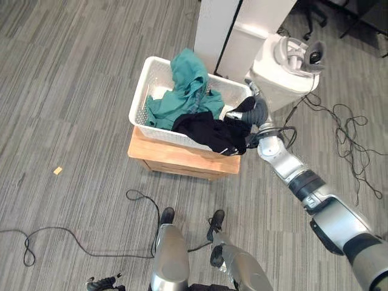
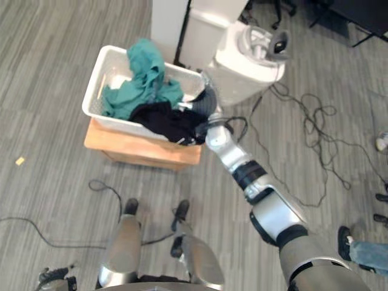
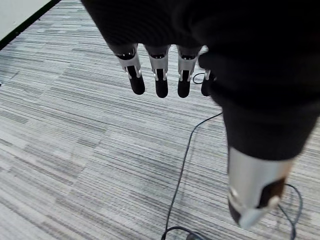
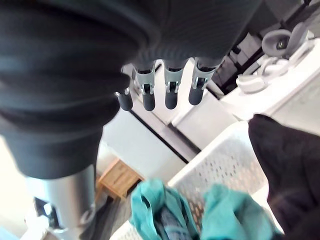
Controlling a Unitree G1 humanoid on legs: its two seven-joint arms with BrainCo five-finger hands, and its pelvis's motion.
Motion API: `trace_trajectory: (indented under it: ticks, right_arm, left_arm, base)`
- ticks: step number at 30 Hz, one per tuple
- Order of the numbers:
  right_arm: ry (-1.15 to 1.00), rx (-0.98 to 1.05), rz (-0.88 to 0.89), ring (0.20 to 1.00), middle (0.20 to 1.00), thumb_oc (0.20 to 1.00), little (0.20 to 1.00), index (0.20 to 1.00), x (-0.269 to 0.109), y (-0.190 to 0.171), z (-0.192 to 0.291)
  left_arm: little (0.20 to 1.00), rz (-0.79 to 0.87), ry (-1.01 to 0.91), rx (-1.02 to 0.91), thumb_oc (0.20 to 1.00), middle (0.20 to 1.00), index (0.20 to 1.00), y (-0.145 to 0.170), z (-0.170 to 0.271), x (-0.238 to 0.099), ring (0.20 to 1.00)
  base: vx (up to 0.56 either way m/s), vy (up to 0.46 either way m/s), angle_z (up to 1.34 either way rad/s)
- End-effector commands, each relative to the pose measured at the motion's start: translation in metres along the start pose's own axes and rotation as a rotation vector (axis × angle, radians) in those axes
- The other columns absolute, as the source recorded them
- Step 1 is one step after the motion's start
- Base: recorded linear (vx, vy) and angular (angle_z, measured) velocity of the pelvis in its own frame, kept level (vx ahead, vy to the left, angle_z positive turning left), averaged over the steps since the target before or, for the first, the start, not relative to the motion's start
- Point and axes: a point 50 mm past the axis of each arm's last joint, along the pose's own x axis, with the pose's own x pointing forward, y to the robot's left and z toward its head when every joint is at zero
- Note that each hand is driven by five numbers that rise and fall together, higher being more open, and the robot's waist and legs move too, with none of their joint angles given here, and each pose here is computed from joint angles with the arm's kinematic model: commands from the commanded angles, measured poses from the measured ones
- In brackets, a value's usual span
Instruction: Tidy up the quilt and then pick up the clothes from the bed and put them into the laundry hamper.
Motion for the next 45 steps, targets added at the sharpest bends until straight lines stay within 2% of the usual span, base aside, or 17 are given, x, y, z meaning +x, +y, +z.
trace_trajectory:
  ticks: [1,10,11,13,15,16,18,20,21,22,23,24,26,28,31,38,45]
  right_arm:
    - [-0.115,0.064,-0.085,1.0,1.0,1.0,1.0,1.0,0.012,-0.039,0.029]
    - [0.176,0.037,-0.186,1.0,1.0,1.0,1.0,1.0,-0.023,-0.069,-0.031]
    - [0.326,0.007,-0.177,1.0,1.0,1.0,1.0,1.0,-0.053,-0.077,-0.067]
    - [0.402,-0.067,-0.174,1.0,1.0,1.0,1.0,1.0,-0.075,-0.08,-0.088]
    - [0.57,-0.042,-0.15,1.0,1.0,1.0,1.0,1.0,-0.116,-0.08,-0.122]
    - [0.73,-0.063,-0.096,1.0,1.0,1.0,1.0,1.0,-0.159,-0.078,-0.151]
    - [0.854,-0.042,-0.055,1.0,1.0,1.0,1.0,1.0,-0.191,-0.072,-0.169]
    - [1.086,-0.058,-0.014,1.0,1.0,1.0,1.0,1.0,-0.253,-0.06,-0.196]
    - [1.256,-0.11,0.045,1.0,1.0,1.0,1.0,1.0,-0.298,-0.058,-0.213]
    - [1.278,-0.119,0.056,1.0,1.0,1.0,1.0,1.0,-0.303,-0.057,-0.215]
    - [1.37,-0.162,0.113,1.0,1.0,1.0,1.0,1.0,-0.325,-0.056,-0.221]
    - [1.581,-0.185,0.257,1.0,1.0,1.0,1.0,1.0,-0.364,-0.053,-0.227]
    - [1.732,-0.219,0.345,1.0,1.0,1.0,1.0,1.0,-0.404,-0.052,-0.225]
    - [1.825,-0.19,0.315,1.0,1.0,1.0,1.0,1.0,-0.426,-0.052,-0.221]
    - [1.836,-0.15,0.233,1.0,1.0,1.0,1.0,1.0,-0.425,-0.044,-0.219]
    - [1.715,-0.143,0.203,1.0,1.0,1.0,1.0,1.0,-0.401,-0.043,-0.224]
    - [1.641,-0.171,0.324,1.0,1.0,1.0,1.0,1.0,-0.38,-0.03,-0.225]
  left_arm:
    - [1.0,0.069,0.045,0.097,1.0,1.0,1.0,0.01,-0.036,-0.006,1.0]
    - [1.0,0.08,0.03,0.152,1.0,1.0,1.0,-0.002,-0.041,-0.012,1.0]
    - [1.0,0.075,0.051,0.143,1.0,1.0,1.0,-0.009,-0.042,-0.014,1.0]
    - [1.0,0.069,0.066,0.131,1.0,1.0,1.0,-0.013,-0.044,-0.015,1.0]
    - [1.0,0.039,0.1,0.108,1.0,1.0,1.0,-0.021,-0.048,-0.018,1.0]
    - [1.0,0.001,0.125,0.095,1.0,1.0,1.0,-0.029,-0.052,-0.021,1.0]
    - [1.0,-0.021,0.136,0.094,1.0,1.0,1.0,-0.034,-0.052,-0.023,1.0]
    - [1.0,-0.052,0.151,0.08,1.0,1.0,1.0,-0.042,-0.051,-0.025,1.0]
    - [1.0,-0.079,0.147,0.075,1.0,1.0,1.0,-0.047,-0.048,-0.025,1.0]
    - [1.0,-0.083,0.146,0.075,1.0,1.0,1.0,-0.048,-0.047,-0.025,1.0]
    - [1.0,-0.103,0.139,0.078,1.0,1.0,1.0,-0.051,-0.046,-0.025,1.0]
    - [1.0,-0.135,0.117,0.092,1.0,1.0,1.0,-0.056,-0.043,-0.026,1.0]
    - [1.0,-0.164,0.102,0.117,1.0,1.0,1.0,-0.063,-0.04,-0.027,1.0]
    - [1.0,-0.175,0.092,0.128,1.0,1.0,1.0,-0.068,-0.037,-0.029,1.0]
    - [1.0,-0.19,0.082,0.147,1.0,1.0,1.0,-0.074,-0.033,-0.031,1.0]
    - [1.0,-0.199,0.031,0.165,1.0,1.0,1.0,-0.074,-0.028,-0.03,1.0]
    - [1.0,-0.207,-0.035,0.266,1.0,1.0,1.0,-0.076,-0.021,-0.029,1.0]
  base:
    - [0.12,-0.034,-0.32]
    - [0.07,-0.037,-0.15]
    - [0.0,0.025,-0.25]
    - [-0.01,0.037,-0.36]
    - [0.0,0.066,-0.44]
    - [0.02,0.089,-0.38]
    - [0.04,0.065,-0.35]
    - [0.07,0.01,-0.3]
    - [0.05,-0.022,-0.27]
    - [0.04,-0.036,-0.2]
    - [0.02,-0.055,-0.17]
    - [0.02,-0.064,-0.12]
    - [0.02,-0.066,0.04]
    - [0.01,-0.055,0.17]
    - [-0.02,-0.056,0.14]
    - [-0.04,-0.065,0.01]
    - [-0.01,-0.027,-0.02]
